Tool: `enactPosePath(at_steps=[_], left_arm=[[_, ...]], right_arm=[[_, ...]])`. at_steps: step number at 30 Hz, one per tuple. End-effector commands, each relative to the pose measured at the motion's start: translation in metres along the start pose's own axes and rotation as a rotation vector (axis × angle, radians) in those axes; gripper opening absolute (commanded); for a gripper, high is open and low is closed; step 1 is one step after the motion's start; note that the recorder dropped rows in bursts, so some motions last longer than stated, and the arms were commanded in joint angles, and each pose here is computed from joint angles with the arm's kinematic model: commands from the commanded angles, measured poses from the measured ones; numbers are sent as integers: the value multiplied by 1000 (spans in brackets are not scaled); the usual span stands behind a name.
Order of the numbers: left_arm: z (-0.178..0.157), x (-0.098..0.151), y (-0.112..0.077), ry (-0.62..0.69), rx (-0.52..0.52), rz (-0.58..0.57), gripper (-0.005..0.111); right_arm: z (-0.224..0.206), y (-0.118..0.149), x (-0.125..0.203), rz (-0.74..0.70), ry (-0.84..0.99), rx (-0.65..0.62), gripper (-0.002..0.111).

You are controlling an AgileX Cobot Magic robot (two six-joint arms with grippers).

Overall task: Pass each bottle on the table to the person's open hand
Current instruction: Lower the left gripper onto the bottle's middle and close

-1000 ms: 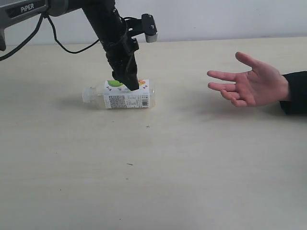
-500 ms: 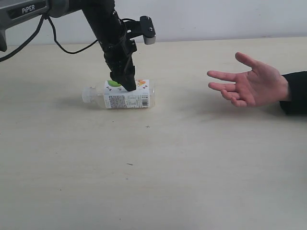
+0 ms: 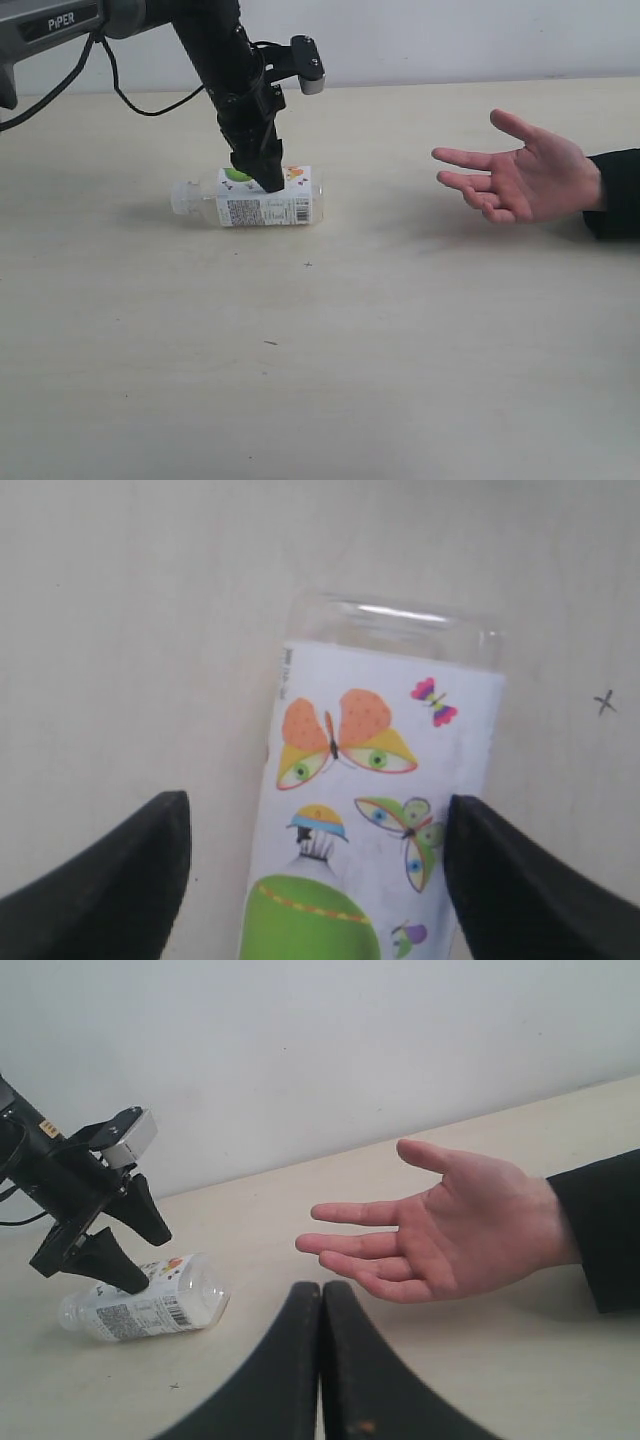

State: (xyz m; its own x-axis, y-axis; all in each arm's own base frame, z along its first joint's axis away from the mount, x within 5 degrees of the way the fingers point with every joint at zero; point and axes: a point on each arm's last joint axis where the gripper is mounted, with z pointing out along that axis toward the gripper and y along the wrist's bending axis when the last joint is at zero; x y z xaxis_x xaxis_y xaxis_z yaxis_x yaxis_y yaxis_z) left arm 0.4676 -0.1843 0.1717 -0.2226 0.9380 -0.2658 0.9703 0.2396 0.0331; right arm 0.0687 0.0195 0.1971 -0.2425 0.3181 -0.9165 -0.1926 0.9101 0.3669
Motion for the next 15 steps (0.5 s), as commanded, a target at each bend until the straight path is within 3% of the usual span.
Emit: enactPosePath(at_steps=[1, 8, 15], left_arm=[[-3, -1, 0, -7, -7, -34, 69], [-3, -1, 1, 0, -11, -58, 80], [-2, 0, 1, 2, -9, -38, 80]], right_arm=[[0, -1, 1, -7, -6, 3, 0], [0, -1, 1, -7, -6, 3, 0], [0, -1, 1, -7, -6, 3, 0]])
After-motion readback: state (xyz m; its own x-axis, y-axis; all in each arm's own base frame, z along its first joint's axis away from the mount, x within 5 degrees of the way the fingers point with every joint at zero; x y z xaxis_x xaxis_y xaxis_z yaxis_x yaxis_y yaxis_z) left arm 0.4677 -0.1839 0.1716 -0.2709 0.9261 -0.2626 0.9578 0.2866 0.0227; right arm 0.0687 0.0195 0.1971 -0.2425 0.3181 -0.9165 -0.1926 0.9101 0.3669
